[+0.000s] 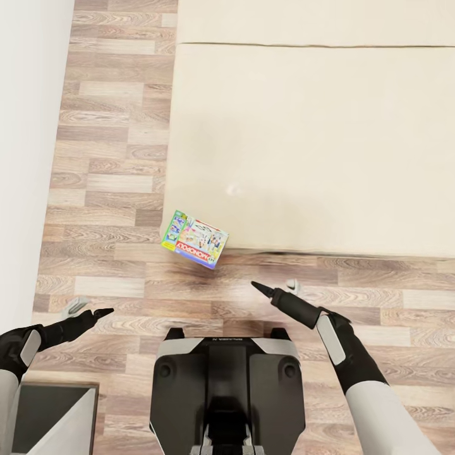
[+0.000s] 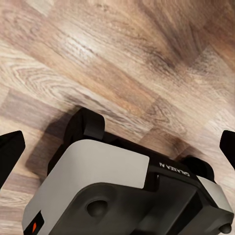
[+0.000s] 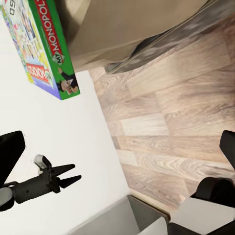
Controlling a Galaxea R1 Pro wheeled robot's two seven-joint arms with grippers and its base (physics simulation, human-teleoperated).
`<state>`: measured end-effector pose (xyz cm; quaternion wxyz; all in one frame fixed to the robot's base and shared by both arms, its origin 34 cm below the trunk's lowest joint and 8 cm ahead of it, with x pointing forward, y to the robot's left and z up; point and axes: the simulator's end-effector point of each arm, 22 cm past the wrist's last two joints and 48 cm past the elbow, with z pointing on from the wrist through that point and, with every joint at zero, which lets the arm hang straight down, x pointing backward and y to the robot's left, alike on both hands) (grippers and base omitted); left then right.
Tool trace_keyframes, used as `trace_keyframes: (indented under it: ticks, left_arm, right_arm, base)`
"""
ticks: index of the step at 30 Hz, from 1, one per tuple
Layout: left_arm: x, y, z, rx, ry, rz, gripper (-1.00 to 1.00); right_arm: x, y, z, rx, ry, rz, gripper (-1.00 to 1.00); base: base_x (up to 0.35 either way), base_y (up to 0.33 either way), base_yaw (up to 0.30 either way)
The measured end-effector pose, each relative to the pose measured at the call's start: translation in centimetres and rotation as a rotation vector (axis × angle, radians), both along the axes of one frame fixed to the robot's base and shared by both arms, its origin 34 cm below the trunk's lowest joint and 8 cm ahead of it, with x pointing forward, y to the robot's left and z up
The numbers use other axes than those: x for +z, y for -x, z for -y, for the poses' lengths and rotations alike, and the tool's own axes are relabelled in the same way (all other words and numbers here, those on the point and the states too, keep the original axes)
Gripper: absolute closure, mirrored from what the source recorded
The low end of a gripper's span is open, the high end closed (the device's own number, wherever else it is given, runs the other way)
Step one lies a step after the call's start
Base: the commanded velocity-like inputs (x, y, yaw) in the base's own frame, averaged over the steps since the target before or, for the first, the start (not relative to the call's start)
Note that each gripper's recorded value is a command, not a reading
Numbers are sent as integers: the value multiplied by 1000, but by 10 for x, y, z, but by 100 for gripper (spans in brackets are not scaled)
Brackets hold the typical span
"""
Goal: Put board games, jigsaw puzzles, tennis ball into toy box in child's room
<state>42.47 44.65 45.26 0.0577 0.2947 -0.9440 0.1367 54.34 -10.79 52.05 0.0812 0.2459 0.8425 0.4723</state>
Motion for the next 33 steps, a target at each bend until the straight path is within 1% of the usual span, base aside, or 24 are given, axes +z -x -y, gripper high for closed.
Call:
trace_keyframes:
  ticks: [6, 23, 33]
  left_arm:
    - [-6, -2, 0, -1, 0, 0, -100]
    - [-23, -7, 0, -2, 0, 0, -100]
    - [-23, -6, 1, -1, 1, -1, -100]
  right_arm:
    - [-7, -5, -4, 2, -11, 0, -100]
    - [-26, -10, -8, 13, -7, 10, -100]
    - [-27, -9, -9, 15, -2, 7, -100]
  base:
    - [0, 0, 0]
    - [0, 0, 0]
    - [0, 0, 0]
